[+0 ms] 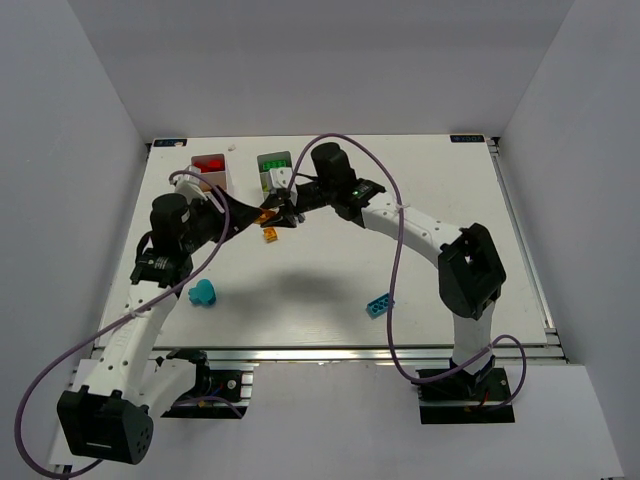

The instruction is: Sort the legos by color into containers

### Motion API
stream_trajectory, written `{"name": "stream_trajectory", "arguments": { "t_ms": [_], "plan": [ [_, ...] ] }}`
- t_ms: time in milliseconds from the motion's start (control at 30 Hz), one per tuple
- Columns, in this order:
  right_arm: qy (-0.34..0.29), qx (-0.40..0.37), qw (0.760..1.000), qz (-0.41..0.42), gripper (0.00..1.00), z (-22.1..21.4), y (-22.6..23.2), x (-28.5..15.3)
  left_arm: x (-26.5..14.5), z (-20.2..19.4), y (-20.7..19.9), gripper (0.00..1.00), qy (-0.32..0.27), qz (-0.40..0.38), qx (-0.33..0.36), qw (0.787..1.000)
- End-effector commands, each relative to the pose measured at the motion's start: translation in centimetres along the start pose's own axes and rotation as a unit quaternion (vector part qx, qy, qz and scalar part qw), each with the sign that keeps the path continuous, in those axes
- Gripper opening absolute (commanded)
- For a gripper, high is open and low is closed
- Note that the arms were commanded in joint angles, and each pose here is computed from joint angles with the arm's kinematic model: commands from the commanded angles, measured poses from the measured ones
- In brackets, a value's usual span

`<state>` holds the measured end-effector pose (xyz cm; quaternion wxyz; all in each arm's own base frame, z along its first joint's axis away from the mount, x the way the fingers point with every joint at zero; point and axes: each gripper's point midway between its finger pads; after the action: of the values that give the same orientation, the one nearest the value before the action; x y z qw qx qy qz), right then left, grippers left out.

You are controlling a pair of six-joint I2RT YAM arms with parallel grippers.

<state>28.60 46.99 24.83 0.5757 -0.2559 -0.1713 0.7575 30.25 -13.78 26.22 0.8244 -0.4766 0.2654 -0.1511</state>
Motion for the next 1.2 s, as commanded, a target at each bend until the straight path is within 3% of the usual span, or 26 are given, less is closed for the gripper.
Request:
{"name": "stream_trajectory", "arguments": {
  "t_ms": [0,200,267,333,400,433,467,500,600,733,800,867,933,967,1000,1167],
  "plan": [
    [-0.036,-0.034,0.999,-0.007,0.00,4.3,-1.0,-0.5,0.4,-0.4,-0.4,0.67,0.011,-0.021,0.001,1.000],
    [-0.045,-0.033,0.998,-0.004,0.00,4.9,-0.7,-0.2,1.0,-1.0,0.4,0.59,0.021,-0.021,-0.008,1.000],
    [-0.043,-0.030,0.999,-0.003,0.00,4.6,-0.5,-0.1,1.1,-1.0,0.1,0.42,0.023,-0.028,-0.009,0.999],
    [-0.034,-0.026,0.999,-0.009,0.00,4.1,-0.6,-0.1,1.1,-0.9,0.1,0.33,0.024,-0.027,-0.009,0.999],
    [-0.026,-0.022,0.999,-0.014,0.20,3.7,-0.7,-0.1,1.0,-0.8,-0.4,0.24,0.023,-0.032,-0.001,0.999],
    [-0.015,-0.017,1.000,-0.021,0.61,3.2,-0.9,-0.2,0.9,-0.7,-0.4,0.21,0.022,-0.028,-0.001,0.999],
    [-0.010,-0.014,1.000,-0.026,0.81,3.0,-1.0,-0.2,0.8,-0.5,-0.5,0.19,0.018,-0.025,0.007,0.999],
    [-0.005,-0.012,0.999,-0.034,0.89,2.7,-1.4,-0.4,0.7,-0.3,0.2,0.19,0.014,-0.005,0.008,1.000],
    [0.021,0.019,0.997,-0.077,0.89,1.3,-2.9,-1.6,0.7,1.0,1.3,0.17,-0.003,0.041,0.034,0.999],
    [0.059,0.045,0.990,-0.123,0.90,-1.0,-4.5,-4.4,0.1,4.6,6.2,0.12,-0.042,0.177,0.031,0.983],
    [0.069,0.063,0.987,-0.131,0.88,-2.4,-4.5,-6.2,0.1,7.7,7.9,0.11,-0.078,0.227,0.038,0.970],
    [0.073,0.076,0.986,-0.128,0.78,-3.0,-3.9,-7.7,0.3,9.8,8.9,0.11,-0.098,0.262,0.058,0.958],
    [0.070,0.089,0.987,-0.117,0.39,-3.0,-3.3,-8.6,2.0,11.6,9.9,0.12,-0.096,0.288,0.073,0.950],
    [0.076,0.107,0.985,-0.111,0.14,-3.6,-2.8,-9.3,2.6,12.2,10.4,0.12,-0.091,0.298,0.088,0.946],
    [0.078,0.116,0.984,-0.108,0.00,-3.8,-2.4,-9.5,2.5,14.5,10.2,0.12,-0.108,0.302,0.090,0.943],
    [0.087,0.112,0.983,-0.117,0.00,-3.6,-0.8,-11.4,6.2,17.3,12.1,0.11,-0.089,0.327,0.126,0.932]
  ]
}}
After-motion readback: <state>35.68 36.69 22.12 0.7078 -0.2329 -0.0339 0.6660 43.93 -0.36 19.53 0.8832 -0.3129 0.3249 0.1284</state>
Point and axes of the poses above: each gripper's point midway between its finger pads, its own x axis out along the fingers, its own y axis along the line the jaws close on, z = x × y, and after that the axes turned 15 degrees about -x, right-handed
